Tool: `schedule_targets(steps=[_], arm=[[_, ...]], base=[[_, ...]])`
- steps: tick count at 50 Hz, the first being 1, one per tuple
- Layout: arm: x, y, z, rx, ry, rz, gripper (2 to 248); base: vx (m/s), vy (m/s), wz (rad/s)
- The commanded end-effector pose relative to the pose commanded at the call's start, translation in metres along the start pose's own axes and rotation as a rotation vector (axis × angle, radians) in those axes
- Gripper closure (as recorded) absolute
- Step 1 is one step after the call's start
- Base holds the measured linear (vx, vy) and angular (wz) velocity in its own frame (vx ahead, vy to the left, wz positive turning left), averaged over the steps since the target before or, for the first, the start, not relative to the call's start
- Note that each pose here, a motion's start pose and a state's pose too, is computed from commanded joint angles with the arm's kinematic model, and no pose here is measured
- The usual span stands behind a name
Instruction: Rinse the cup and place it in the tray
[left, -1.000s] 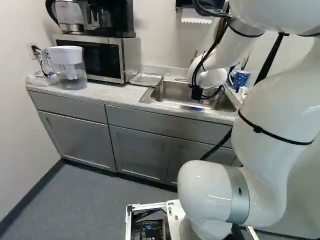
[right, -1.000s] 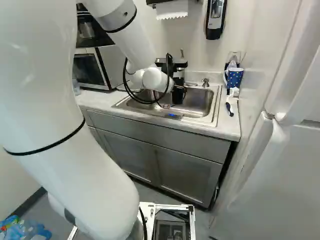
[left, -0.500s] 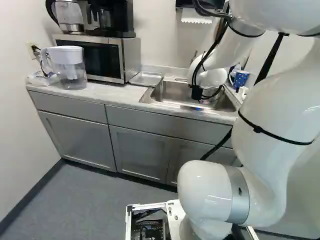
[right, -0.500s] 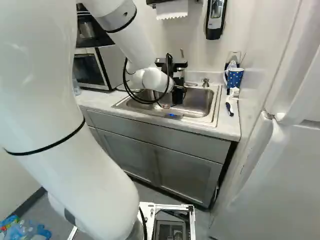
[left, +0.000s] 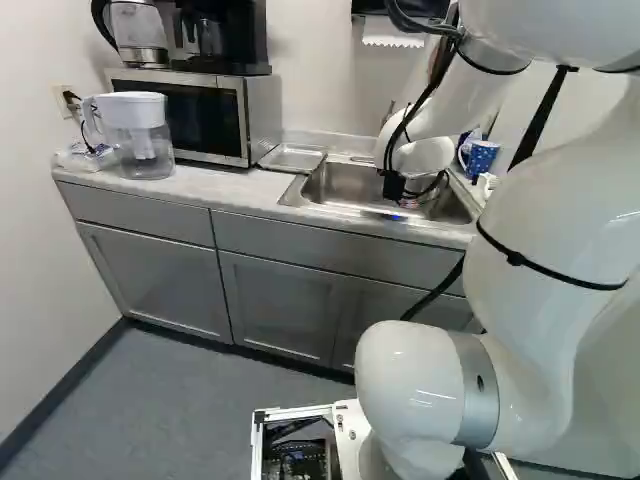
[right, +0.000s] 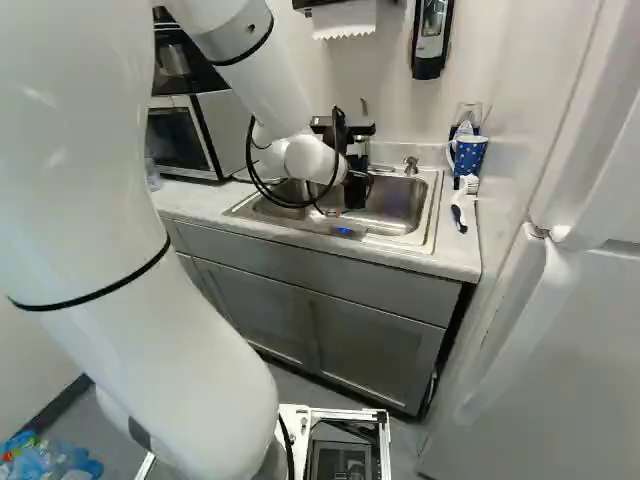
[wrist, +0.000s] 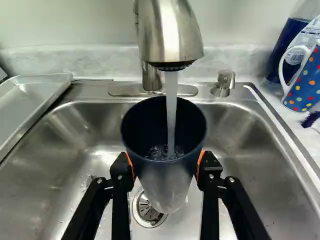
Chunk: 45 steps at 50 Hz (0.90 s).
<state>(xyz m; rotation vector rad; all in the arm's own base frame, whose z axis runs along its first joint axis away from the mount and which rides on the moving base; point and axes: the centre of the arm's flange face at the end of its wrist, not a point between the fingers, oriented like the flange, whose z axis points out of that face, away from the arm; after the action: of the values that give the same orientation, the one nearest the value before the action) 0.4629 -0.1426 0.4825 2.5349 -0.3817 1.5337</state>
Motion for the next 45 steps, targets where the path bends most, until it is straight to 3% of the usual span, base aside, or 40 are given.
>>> schedule_targets(steps=[45], arm=[[0.0000,0.0000,0.0000,0.000,0.000,0.000,124]], base=[[0.000,0.000,0.000]])
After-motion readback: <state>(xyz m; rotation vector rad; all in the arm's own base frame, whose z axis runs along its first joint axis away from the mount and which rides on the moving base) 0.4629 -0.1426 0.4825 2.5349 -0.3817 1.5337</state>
